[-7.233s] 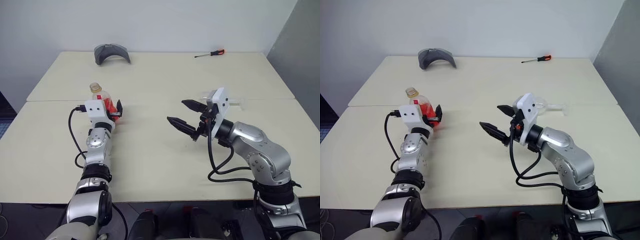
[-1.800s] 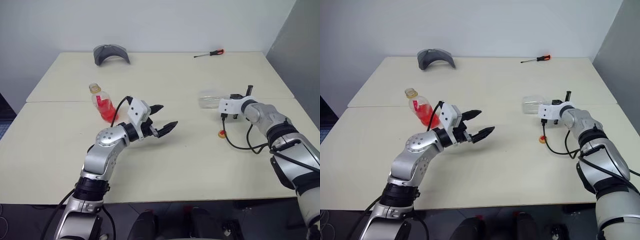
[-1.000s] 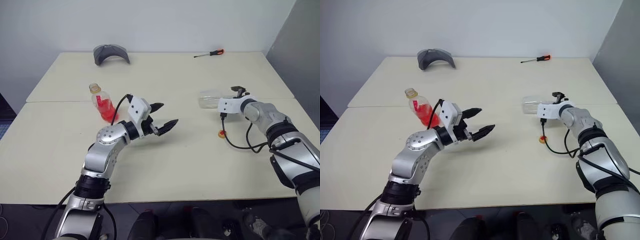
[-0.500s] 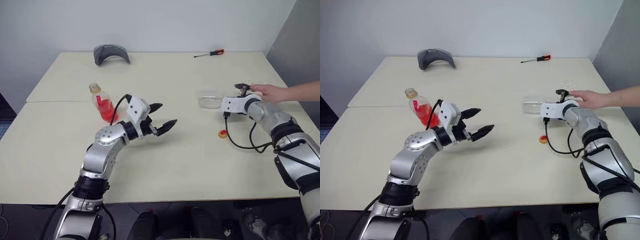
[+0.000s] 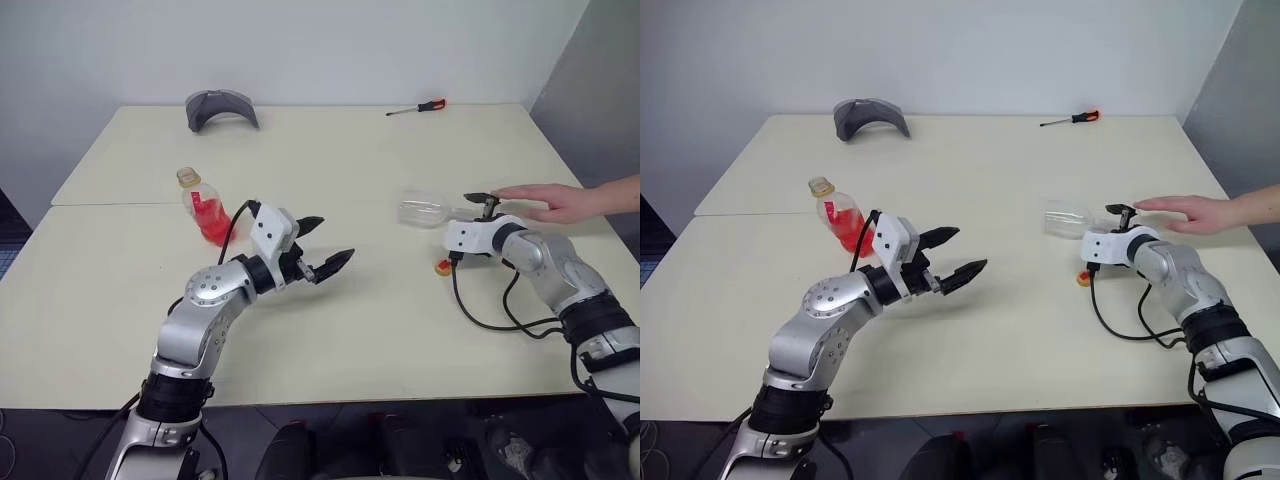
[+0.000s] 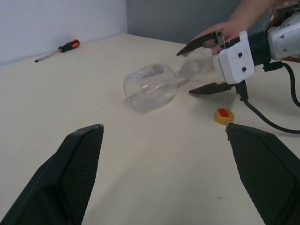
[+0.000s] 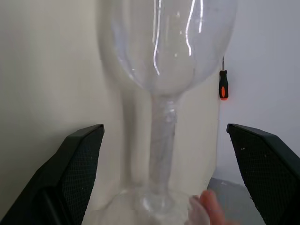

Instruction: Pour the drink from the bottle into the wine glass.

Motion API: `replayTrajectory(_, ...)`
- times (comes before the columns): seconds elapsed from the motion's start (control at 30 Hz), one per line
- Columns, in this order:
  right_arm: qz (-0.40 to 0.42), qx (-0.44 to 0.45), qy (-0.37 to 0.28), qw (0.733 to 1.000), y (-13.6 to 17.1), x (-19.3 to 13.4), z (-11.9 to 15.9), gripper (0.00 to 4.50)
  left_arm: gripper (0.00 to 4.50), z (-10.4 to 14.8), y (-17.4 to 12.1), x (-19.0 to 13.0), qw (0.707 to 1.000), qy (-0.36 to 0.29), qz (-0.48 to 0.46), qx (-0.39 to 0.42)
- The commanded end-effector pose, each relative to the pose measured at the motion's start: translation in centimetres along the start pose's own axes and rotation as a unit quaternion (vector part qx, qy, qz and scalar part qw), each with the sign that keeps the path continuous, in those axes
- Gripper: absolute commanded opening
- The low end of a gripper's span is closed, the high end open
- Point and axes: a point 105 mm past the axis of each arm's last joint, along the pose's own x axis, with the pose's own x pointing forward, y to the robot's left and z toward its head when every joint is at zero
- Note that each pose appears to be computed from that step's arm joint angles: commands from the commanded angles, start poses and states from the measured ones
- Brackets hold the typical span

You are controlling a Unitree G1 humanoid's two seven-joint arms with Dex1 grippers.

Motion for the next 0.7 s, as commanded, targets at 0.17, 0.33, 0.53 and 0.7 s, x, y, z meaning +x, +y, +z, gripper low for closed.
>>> replayTrajectory(0.17, -0.027, -0.007, 0.043, 0.999, -2.0, 1.1, -1.9, 4.47, 4.50, 1.0, 0.4, -0.3, 1.000, -0.018, 0.006, 0.016)
replayTrajectory(0.33, 0.003, 0.001, 0.065, 0.998, -1.1, 1.4, -3.0, 4.30, 4.50, 1.0, 0.4, -0.6, 1.000, -0.015, 0.009, 0.017)
replayTrajectory(0.53, -0.003, -0.003, 0.055, 0.998, -1.8, 1.5, -2.7, 2.61, 4.50, 1.2, 0.7, -0.6, 1.000, -0.017, 0.013, 0.018)
replayTrajectory(0.7, -0.032, -0.026, 0.041, 0.998, -3.1, 1.6, -1.9, 0.82, 4.50, 1.1, 0.4, -0.8, 1.000, -0.017, 0.011, 0.014)
